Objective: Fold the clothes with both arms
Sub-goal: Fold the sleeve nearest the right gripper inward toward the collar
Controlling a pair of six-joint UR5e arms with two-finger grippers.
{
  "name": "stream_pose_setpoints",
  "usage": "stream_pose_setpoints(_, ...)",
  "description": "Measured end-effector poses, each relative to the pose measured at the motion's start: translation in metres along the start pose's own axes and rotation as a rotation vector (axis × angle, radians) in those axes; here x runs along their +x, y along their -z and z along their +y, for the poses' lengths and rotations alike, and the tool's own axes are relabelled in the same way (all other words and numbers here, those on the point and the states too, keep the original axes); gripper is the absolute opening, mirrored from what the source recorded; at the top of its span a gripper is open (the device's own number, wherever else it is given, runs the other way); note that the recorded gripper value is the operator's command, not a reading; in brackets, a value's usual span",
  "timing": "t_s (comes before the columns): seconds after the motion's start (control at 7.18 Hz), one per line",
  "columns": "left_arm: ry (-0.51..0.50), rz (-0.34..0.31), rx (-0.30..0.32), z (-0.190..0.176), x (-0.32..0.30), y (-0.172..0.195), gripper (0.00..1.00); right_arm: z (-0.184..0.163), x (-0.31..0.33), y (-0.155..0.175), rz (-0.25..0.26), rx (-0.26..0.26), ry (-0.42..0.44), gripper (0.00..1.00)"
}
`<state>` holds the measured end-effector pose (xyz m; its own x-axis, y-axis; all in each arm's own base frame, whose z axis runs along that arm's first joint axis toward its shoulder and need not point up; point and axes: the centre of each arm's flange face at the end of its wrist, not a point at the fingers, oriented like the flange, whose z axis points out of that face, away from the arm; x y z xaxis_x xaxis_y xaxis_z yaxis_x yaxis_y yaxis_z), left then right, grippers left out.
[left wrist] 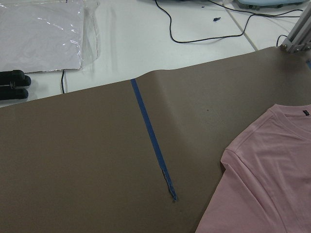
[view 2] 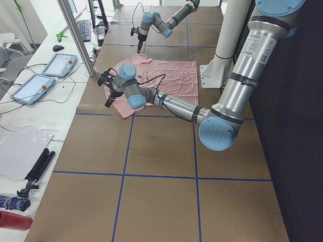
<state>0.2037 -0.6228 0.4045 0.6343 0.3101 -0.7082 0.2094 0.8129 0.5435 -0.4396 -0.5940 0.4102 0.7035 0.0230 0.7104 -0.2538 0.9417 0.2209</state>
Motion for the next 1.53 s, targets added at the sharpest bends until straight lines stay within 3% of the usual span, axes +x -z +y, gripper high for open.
stream_pose_setpoints(0.14, -0.001, 0.0, 0.0, 0.0, 0.0, 0.0, 0.99, 0.0, 0.001, -0.003, 0.006, 0.0, 0.0, 0.43)
stream_pose_setpoints(0.28, -0.002, 0.0, 0.0, 0.0, 0.0, 0.0, 0.99, -0.001, 0.0, -0.003, 0.01, 0.004, -0.001, 0.11)
stream_pose_setpoints(0.42, -0.003, 0.0, 0.0, 0.0, 0.0, 0.0, 0.99, -0.001, -0.001, -0.004, 0.011, 0.007, -0.002, 0.0)
stream_pose_setpoints(1.11, -0.005, 0.0, 0.0, 0.0, 0.0, 0.0, 0.99, -0.004, -0.015, 0.003, 0.003, 0.027, -0.001, 0.0)
stream_pose_setpoints(1.53, -0.003, 0.0, 0.0, 0.0, 0.0, 0.0, 0.99, -0.024, -0.071, 0.045, 0.028, 0.036, -0.026, 0.0)
